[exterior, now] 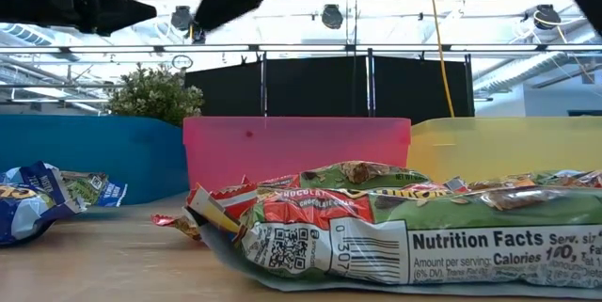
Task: Pick and place Granola Bars by type
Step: Put the yellow granola bar into the blue bin
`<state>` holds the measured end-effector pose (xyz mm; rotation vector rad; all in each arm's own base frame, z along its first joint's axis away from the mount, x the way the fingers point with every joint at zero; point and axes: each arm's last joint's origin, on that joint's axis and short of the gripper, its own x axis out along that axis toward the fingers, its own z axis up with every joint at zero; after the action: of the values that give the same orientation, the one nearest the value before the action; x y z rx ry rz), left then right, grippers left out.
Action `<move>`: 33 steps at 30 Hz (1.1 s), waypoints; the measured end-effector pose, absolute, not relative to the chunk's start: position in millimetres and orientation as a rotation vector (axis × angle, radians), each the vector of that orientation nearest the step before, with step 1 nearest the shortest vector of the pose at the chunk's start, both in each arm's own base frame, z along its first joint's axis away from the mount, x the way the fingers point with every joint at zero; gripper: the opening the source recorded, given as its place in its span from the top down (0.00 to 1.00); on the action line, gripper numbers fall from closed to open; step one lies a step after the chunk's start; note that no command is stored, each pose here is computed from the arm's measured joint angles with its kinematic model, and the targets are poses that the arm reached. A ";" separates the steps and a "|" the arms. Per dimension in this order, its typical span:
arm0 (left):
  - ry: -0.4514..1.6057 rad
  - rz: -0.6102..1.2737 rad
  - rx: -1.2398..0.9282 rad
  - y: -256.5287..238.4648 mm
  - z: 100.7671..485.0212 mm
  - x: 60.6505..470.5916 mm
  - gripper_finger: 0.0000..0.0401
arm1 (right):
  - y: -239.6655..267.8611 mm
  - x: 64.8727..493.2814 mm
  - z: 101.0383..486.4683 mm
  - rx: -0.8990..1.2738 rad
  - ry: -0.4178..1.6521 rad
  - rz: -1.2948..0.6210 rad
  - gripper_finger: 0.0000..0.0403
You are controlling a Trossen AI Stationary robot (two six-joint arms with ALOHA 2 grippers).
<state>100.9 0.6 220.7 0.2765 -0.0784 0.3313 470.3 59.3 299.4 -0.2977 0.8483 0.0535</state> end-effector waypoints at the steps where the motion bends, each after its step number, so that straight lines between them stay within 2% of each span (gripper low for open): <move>1: -0.077 0.331 0.277 0.6 220.6 100.9 0.84 | 66.0 458.4 308.9 -0.277 0.881 0.058 0.63; 5: -0.075 0.331 0.275 0.6 220.3 100.9 0.84 | 100.3 413.7 331.4 -0.211 1.028 0.073 0.65; 9: -0.061 0.329 0.279 0.6 218.9 101.1 0.84 | 149.8 390.4 332.2 -0.142 1.072 0.080 0.65; 19: -0.061 0.328 0.251 0.7 218.5 101.1 0.84 | 238.3 348.7 270.6 -0.116 1.402 -0.047 0.65; 26: -0.037 0.325 0.254 0.6 216.1 101.4 0.84 | 258.7 350.2 238.8 -0.106 1.495 -0.008 0.65; 33: -0.028 0.325 0.278 0.6 215.6 101.4 0.84 | 252.2 350.5 227.0 -0.063 1.536 -0.107 0.65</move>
<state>101.4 0.6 215.6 0.2783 -0.0282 0.3247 350.5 252.2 227.0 -0.0631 1.5357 -0.1073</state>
